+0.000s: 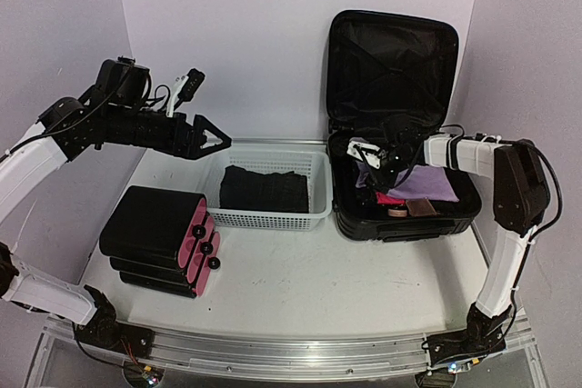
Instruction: Open, take out, and arrange the luggage
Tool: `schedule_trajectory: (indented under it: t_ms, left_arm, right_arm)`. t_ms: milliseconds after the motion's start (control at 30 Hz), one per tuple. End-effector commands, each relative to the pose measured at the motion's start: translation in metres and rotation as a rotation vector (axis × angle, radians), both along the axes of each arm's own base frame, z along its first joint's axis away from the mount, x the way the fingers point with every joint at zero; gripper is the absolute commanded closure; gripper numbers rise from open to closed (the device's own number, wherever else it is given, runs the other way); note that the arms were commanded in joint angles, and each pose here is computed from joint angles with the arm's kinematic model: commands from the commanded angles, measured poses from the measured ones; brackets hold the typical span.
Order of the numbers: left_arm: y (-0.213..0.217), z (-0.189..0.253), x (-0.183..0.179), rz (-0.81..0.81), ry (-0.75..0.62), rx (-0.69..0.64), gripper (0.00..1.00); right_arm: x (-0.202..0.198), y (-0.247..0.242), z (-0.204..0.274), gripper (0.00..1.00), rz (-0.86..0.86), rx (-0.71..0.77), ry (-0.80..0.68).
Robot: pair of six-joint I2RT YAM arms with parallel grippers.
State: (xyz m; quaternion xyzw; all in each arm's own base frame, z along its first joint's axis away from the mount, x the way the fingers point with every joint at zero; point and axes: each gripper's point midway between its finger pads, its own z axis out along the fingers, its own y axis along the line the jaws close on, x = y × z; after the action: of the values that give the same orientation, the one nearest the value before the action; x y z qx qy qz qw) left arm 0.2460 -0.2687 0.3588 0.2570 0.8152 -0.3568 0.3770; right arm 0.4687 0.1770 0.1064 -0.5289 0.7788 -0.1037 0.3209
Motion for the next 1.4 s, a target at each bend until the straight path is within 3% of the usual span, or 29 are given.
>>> schedule_trajectory:
  t_ms: [0, 300, 500, 667, 833, 1133, 1300, 1367]
  left_arm:
    - [0.0, 0.016, -0.002, -0.003, -0.039, -0.053, 0.09]
    - [0.001, 0.015, -0.004, -0.003, -0.034, -0.059, 0.09]
    - [0.0, 0.012, -0.004, -0.008, -0.024, -0.059, 0.09]
    - [-0.002, 0.012, -0.004, -0.014, -0.019, -0.065, 0.1]
    - [-0.002, 0.014, -0.005, -0.015, -0.02, -0.069, 0.1]
    - [-0.003, 0.013, -0.006, -0.021, -0.011, -0.077, 0.1]
    - [-0.002, 0.014, -0.008, -0.025, -0.012, -0.083, 0.1]
    - [-0.002, 0.014, -0.009, -0.026, -0.014, -0.085, 0.1]
  right_arm:
    - [0.021, 0.005, 0.016, 0.15, -0.013, -0.036, -0.155]
    - [0.025, 0.015, 0.004, 0.17, 0.03, -0.052, -0.166]
    - [0.029, 0.01, 0.003, 0.29, 0.007, -0.083, -0.177]
    - [0.035, -0.001, 0.004, 0.45, -0.042, -0.133, -0.194]
    - [0.036, 0.001, 0.029, 0.63, -0.111, -0.036, -0.215]
    - [0.032, 0.0, 0.071, 0.75, -0.217, 0.167, -0.198]
    - [0.035, -0.023, 0.078, 1.0, -0.317, 0.267, -0.169]
    - [0.037, -0.034, 0.083, 1.0, -0.373, 0.316, -0.163]
